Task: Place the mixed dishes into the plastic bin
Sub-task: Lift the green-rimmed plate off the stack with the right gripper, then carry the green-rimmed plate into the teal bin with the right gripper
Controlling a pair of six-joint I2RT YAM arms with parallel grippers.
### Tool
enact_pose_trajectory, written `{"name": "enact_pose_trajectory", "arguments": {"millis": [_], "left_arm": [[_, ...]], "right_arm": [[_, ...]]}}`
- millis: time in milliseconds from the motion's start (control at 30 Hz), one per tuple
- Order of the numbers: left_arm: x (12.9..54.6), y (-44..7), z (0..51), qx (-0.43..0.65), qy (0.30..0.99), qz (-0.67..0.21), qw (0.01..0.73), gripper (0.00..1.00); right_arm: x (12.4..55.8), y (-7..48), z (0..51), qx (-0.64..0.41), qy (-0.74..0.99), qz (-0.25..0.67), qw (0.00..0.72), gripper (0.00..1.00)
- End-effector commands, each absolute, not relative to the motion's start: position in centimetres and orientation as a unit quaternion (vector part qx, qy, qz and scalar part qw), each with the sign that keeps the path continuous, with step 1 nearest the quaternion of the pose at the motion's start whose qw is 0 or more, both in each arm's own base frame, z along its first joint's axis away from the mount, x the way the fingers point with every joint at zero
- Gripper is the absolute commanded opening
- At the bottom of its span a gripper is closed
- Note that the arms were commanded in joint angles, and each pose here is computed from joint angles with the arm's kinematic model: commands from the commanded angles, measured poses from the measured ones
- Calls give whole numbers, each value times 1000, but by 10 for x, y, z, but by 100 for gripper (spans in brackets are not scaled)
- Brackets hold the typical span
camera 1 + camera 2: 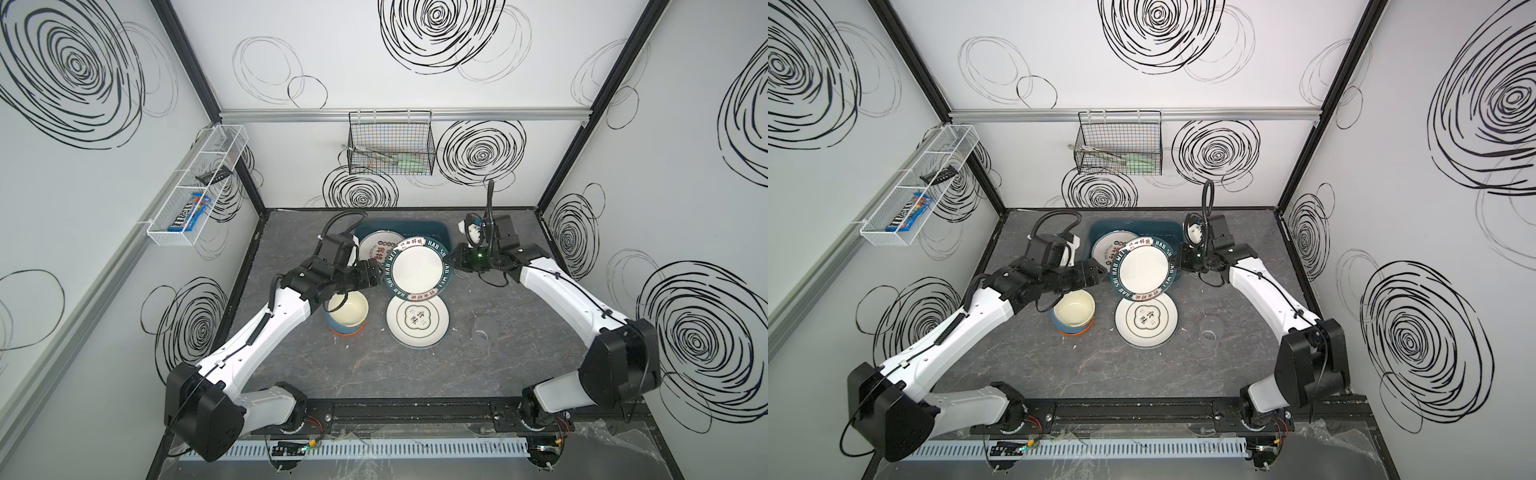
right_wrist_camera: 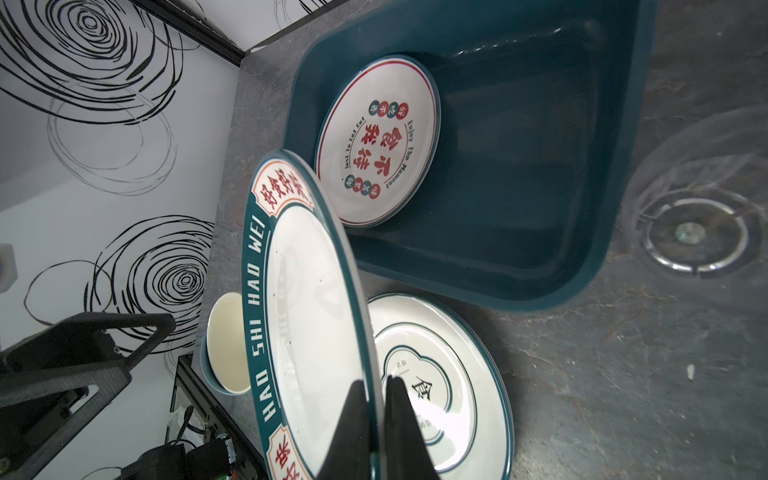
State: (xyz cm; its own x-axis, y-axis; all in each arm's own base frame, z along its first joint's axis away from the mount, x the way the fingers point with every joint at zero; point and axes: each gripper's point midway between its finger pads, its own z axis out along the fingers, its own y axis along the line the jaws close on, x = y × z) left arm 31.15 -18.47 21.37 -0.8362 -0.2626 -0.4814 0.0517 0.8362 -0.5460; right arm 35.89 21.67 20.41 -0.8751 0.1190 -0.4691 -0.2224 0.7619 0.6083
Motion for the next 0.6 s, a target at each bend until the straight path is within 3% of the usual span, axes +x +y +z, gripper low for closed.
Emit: {"name": "enact_pose_trajectory", "arguments": {"millis": [0, 567], "left_arm": [[315, -180, 228, -50, 908, -295, 294, 84], [341, -153, 212, -88, 905, -303, 286, 86]], "right_arm": [[387, 234, 229, -27, 881, 382, 279, 0], [477, 282, 179, 12, 890, 382, 248, 0]]}}
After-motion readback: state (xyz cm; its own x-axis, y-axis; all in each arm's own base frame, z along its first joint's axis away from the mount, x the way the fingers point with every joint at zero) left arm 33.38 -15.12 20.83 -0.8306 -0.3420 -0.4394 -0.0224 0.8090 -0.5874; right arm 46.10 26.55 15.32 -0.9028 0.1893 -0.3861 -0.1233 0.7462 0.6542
